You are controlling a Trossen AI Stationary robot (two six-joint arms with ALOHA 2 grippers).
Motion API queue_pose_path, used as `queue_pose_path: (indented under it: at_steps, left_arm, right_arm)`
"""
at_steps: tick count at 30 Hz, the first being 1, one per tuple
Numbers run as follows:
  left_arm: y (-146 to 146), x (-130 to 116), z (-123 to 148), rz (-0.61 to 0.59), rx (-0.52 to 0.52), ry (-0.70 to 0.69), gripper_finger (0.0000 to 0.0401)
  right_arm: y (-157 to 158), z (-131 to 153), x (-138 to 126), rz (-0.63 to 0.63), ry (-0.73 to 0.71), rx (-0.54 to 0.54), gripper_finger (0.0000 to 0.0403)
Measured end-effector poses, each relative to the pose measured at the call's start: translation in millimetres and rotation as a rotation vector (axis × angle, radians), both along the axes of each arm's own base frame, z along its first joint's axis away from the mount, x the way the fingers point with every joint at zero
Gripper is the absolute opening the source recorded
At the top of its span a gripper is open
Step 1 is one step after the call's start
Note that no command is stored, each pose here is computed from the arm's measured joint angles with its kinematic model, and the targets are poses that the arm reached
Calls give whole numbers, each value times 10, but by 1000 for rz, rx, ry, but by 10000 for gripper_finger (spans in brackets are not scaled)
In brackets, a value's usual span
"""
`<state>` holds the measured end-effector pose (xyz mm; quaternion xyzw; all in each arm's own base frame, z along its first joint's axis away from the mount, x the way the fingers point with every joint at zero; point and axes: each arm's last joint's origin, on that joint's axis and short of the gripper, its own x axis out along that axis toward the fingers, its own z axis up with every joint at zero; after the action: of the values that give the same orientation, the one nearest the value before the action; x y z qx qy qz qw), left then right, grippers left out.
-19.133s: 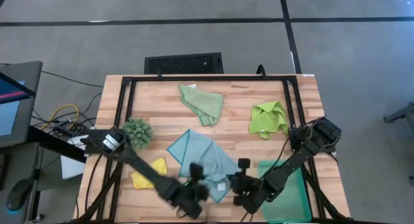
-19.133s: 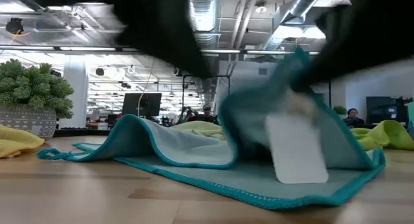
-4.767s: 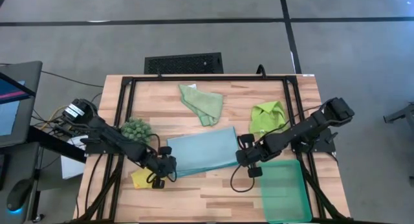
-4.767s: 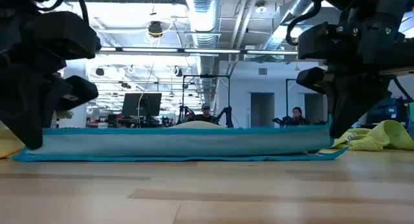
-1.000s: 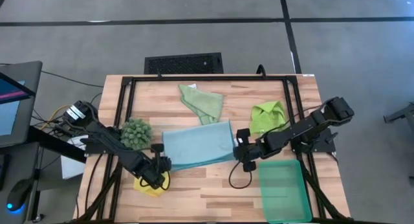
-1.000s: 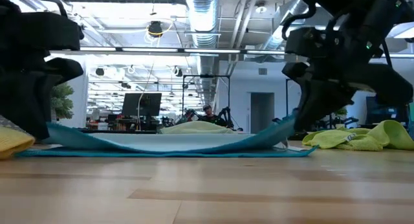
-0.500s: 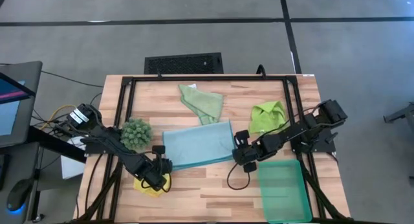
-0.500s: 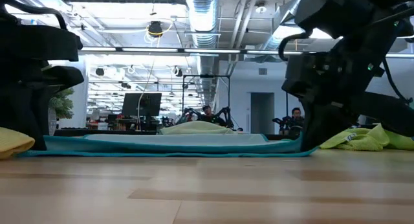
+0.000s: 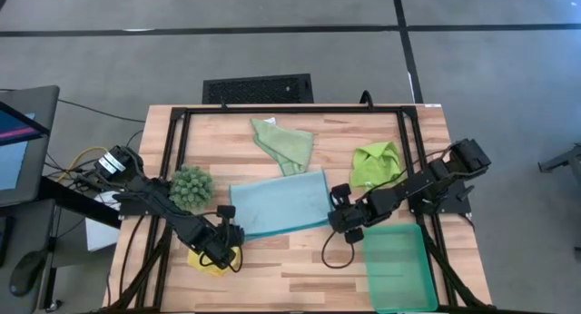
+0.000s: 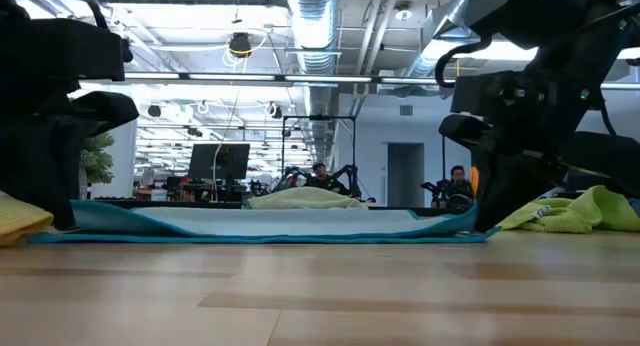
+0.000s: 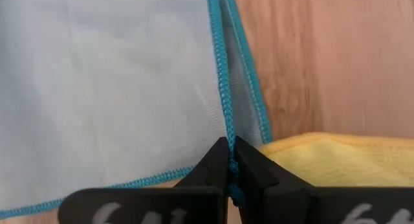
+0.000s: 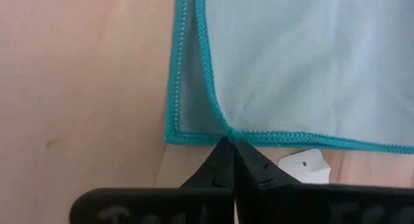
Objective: Fold microfiber towels
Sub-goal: Fold the blue microfiber cloth
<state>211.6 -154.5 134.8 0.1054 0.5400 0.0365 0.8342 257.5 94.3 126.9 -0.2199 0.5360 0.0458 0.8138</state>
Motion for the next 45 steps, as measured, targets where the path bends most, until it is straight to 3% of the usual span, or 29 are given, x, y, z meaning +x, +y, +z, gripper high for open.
queue_pose_path:
  at_steps: [32,45]
  left_arm:
    - [-20,13,4,-6,-37,-9,0]
    - [-18,6,2,8,-46,-2,1]
  right_arm:
    - [93,86,-7,28,37,-18,13]
    - [95,47,-45,38,52,-21,40]
